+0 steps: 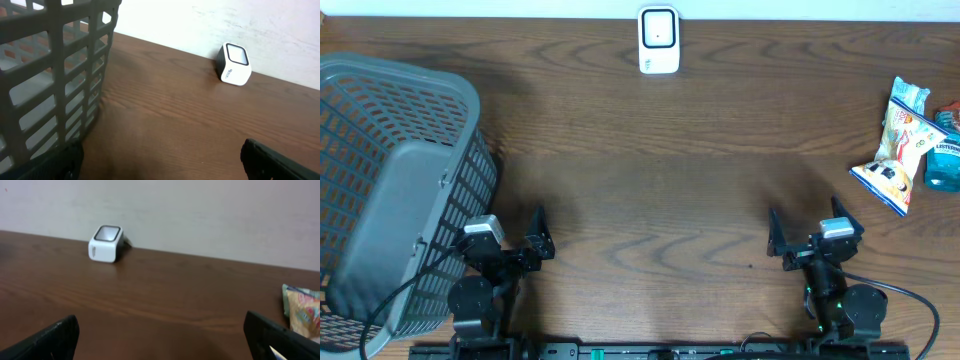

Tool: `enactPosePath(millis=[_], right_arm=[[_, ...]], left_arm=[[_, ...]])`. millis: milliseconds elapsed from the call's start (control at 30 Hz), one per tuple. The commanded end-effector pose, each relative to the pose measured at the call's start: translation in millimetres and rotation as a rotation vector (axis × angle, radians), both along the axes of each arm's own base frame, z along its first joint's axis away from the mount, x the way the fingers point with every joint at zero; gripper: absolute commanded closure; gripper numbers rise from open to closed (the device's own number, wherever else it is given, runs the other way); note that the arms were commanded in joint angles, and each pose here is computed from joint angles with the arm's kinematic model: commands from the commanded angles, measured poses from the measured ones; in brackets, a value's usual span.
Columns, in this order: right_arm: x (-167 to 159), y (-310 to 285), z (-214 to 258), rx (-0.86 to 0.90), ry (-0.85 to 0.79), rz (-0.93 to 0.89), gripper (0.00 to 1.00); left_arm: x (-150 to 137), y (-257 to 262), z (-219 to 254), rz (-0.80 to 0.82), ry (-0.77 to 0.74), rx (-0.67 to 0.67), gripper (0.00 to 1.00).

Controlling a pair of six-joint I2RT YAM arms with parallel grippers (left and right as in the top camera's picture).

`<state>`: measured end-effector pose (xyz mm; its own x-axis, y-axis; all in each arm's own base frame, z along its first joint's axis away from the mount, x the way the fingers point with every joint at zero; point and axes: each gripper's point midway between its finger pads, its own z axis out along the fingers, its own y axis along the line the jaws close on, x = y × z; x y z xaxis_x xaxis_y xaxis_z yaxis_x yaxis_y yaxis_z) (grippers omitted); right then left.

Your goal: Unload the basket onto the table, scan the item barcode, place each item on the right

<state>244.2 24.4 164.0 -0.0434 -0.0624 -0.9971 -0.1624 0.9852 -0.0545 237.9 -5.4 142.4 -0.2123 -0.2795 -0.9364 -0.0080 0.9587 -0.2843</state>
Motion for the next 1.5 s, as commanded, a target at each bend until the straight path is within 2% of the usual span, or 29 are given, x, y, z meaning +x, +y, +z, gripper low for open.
enactPosePath(millis=[0, 767, 933, 1033, 1467], right_arm=[[0.1, -0.1, -2.9, -0.003, 0.003, -0.003, 0.01], [0.1, -0.2, -3.2, -0.003, 0.004, -0.003, 0.01], [0.1, -0.2, -3.3, -0.003, 0.005, -0.003, 0.01], [0.1, -0.2, -3.2, -0.003, 0.004, -0.003, 0.01], [0.1, -0.2, -3.3, -0.003, 0.005, -0.003, 0.01]], left_arm=[[-1.3, -2.3, -13.1, -0.014, 0.039, -0.004, 0.00], [-1.3, -2.3, -13.1, -0.014, 0.039, -0.004, 0.00], [-1.6, 21.3, -8.4, 0.098, 0.017, 0.128, 0.00], [-1.7, 25.1, -9.4, 0.107, 0.019, 0.192, 0.00], [-1.7, 25.4, -9.3, 0.107, 0.019, 0.198, 0.00]])
